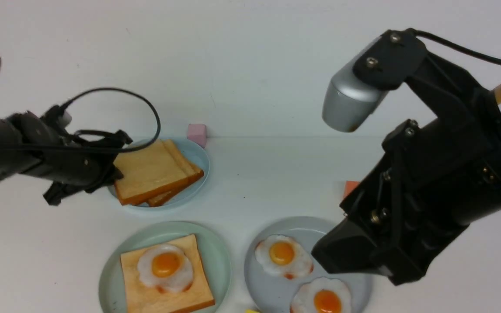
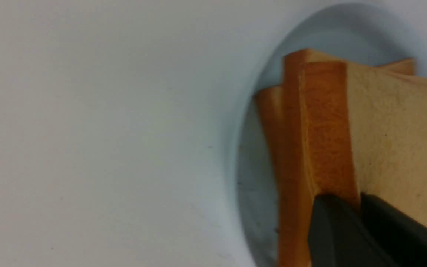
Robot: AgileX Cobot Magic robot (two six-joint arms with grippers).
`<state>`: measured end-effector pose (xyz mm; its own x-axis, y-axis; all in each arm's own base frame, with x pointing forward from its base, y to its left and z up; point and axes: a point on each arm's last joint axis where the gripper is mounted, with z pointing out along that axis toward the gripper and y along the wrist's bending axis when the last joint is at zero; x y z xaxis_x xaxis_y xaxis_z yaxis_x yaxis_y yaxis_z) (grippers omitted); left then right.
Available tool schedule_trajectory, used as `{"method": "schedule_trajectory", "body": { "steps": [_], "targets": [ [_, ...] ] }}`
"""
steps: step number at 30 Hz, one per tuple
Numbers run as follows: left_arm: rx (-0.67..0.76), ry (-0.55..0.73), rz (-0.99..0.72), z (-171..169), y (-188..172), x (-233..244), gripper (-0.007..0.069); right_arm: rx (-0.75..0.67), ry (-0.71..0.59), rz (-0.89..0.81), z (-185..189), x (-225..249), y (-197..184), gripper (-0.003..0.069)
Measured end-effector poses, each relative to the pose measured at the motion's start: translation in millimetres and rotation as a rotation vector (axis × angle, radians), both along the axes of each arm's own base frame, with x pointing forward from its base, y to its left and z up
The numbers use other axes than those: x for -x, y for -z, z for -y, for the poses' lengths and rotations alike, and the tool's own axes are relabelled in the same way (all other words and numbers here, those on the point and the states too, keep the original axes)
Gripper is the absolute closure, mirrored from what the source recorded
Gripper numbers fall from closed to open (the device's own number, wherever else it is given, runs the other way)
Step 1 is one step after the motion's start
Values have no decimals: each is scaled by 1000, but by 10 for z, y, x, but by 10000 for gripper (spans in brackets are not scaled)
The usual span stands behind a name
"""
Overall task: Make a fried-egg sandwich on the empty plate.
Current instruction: Use the left arm to grab a slice of bread, then use the left arm to place a slice of bread on the fried egg in the middle
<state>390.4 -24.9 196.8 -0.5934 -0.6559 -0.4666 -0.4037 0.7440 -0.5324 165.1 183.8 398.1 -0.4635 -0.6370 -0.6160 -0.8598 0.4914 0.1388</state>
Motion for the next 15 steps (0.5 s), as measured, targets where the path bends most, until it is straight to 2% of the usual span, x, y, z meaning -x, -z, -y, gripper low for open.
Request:
{"method": "schedule_trajectory", "body": {
  "steps": [3,4,5,6,7,8,11,13,15],
  "targets": [
    [-22,54,31,16,-236,89,580,-1,0,-1,-1,1,0,123],
    [-46,120,35,47,-400,187,580,-1,0,-2,-1,1,1,123],
    [-48,134,38,56,-447,219,580,-1,0,-3,-1,1,3,123],
    [-80,226,43,141,-599,383,580,-2,1,-11,-5,3,26,123],
    [-82,236,44,154,-615,407,580,-3,0,-14,-7,4,29,123],
    [-90,303,44,246,-686,590,580,-4,1,-22,-13,6,52,123],
    [-39,374,23,423,-626,1084,580,-34,10,-44,-42,3,115,123],
    [-18,368,24,441,-594,1197,580,-41,12,-48,-48,2,127,123],
    [11,325,16,445,-406,1440,580,-60,18,-62,-66,2,162,123]
  ]
}}
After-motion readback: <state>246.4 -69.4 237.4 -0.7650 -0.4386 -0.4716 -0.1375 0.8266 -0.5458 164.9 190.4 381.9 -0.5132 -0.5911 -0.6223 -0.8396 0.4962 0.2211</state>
